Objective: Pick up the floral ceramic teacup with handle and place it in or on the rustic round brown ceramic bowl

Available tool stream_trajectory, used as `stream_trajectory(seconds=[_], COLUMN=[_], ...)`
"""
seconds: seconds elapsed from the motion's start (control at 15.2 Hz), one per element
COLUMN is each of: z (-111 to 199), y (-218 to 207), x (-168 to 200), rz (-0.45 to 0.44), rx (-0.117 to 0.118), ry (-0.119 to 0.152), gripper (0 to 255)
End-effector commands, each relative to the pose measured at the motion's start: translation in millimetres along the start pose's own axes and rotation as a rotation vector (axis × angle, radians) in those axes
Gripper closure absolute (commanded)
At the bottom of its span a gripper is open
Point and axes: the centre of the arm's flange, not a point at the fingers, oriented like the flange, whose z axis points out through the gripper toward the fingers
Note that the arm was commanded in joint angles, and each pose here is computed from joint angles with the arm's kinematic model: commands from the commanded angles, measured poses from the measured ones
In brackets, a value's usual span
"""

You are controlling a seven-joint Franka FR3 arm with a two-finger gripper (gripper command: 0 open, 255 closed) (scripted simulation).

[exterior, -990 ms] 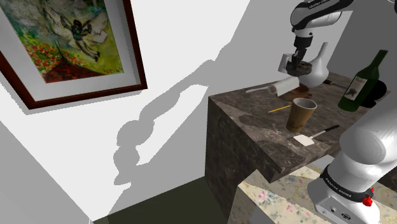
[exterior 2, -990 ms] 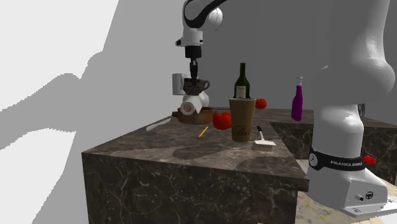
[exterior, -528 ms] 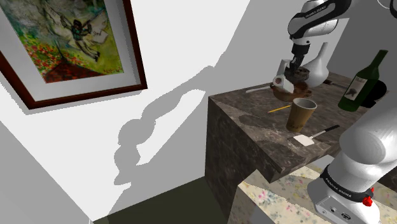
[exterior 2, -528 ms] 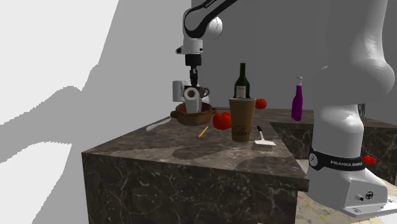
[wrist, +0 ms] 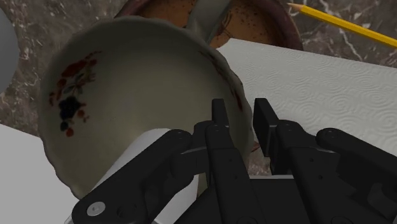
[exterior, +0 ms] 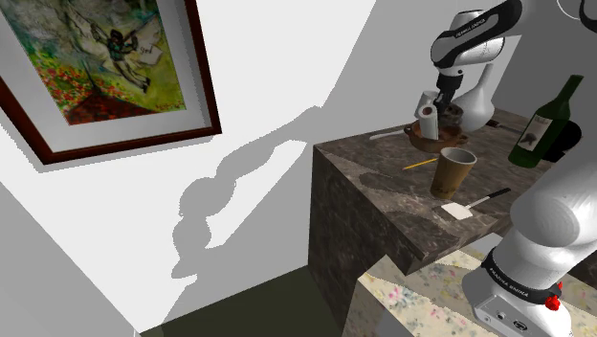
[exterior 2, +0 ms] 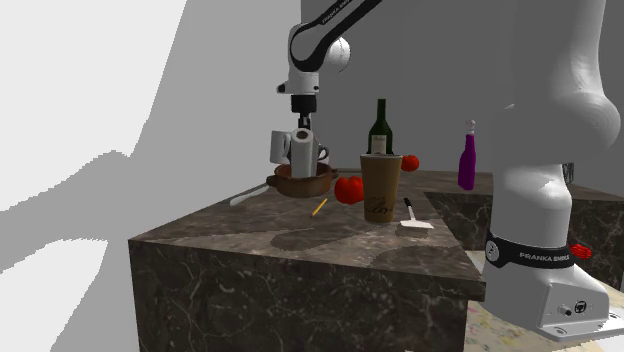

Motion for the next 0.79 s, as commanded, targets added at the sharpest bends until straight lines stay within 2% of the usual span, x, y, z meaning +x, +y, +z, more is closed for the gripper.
stream_trajectory(seconds=[0.0, 0.26, 0.33, 0.66, 0.73], z=[7, 7, 8, 7, -6], y=[-4, -4, -4, -4, -4], x=[0, 0, 0, 0, 0], rz=[-0.004, -0.004, -0.004, -0.004, -0.004], rx=[0.011, 0.011, 0.011, 0.011, 0.011], ry=[-0.012, -0.012, -0.012, -0.012, -0.012], gripper=[255, 255, 0, 0, 0])
